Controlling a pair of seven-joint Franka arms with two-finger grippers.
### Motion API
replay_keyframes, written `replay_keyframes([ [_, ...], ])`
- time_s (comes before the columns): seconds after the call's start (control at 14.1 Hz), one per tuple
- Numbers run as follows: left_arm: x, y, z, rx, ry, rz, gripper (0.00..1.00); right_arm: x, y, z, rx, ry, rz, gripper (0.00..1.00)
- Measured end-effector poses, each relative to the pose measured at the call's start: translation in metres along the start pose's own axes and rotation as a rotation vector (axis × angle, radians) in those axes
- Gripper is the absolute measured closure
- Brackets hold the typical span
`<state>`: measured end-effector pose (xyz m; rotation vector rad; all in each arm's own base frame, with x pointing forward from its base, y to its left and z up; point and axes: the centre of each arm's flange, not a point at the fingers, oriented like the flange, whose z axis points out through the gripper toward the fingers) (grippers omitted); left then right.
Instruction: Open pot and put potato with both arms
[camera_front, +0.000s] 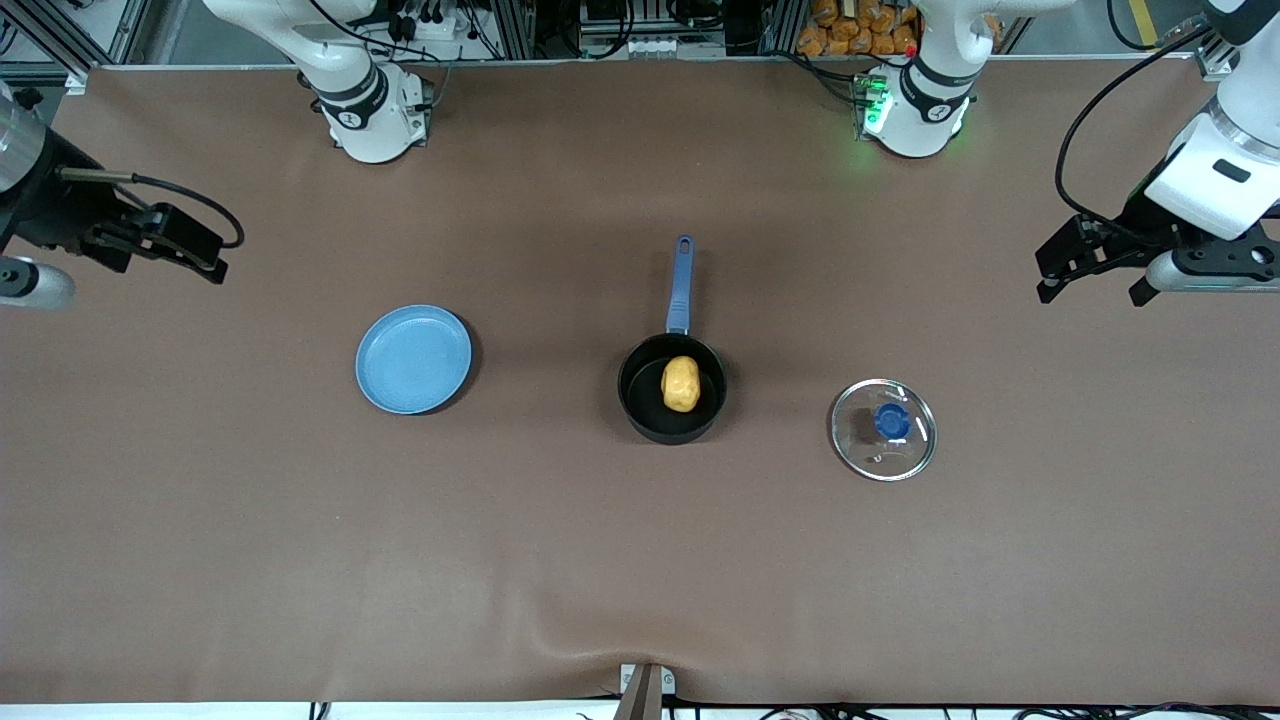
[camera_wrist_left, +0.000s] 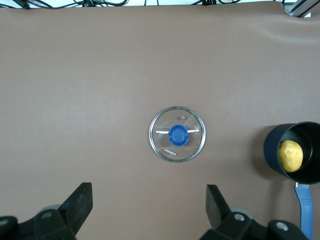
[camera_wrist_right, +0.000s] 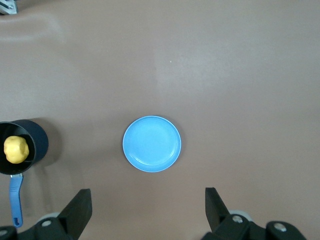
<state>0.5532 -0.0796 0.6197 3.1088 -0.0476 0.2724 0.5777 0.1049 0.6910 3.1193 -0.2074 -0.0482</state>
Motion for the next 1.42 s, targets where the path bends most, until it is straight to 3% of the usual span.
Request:
replay_keyframes([
  [0.35, 0.0, -0.001, 0.002, 0.001, -0.004, -0.002, 0.0, -0.016, 0.017, 0.028, -0.032, -0.044, -0.048, 0.0],
  [0.57, 0.0, -0.001, 0.002, 0.001, -0.005, -0.002, 0.0, -0.013, 0.052, 0.032, 0.002, -0.061, -0.1, 0.0],
  [0.99, 0.0, -0.002, 0.003, 0.001, -0.006, -0.003, 0.0, -0.039, 0.068, 0.032, 0.005, -0.024, -0.108, 0.0],
  [1.42, 0.0, -0.002, 0.003, 0.001, -0.006, -0.004, 0.0, -0.038, 0.07, 0.033, 0.002, -0.016, -0.106, 0.0],
])
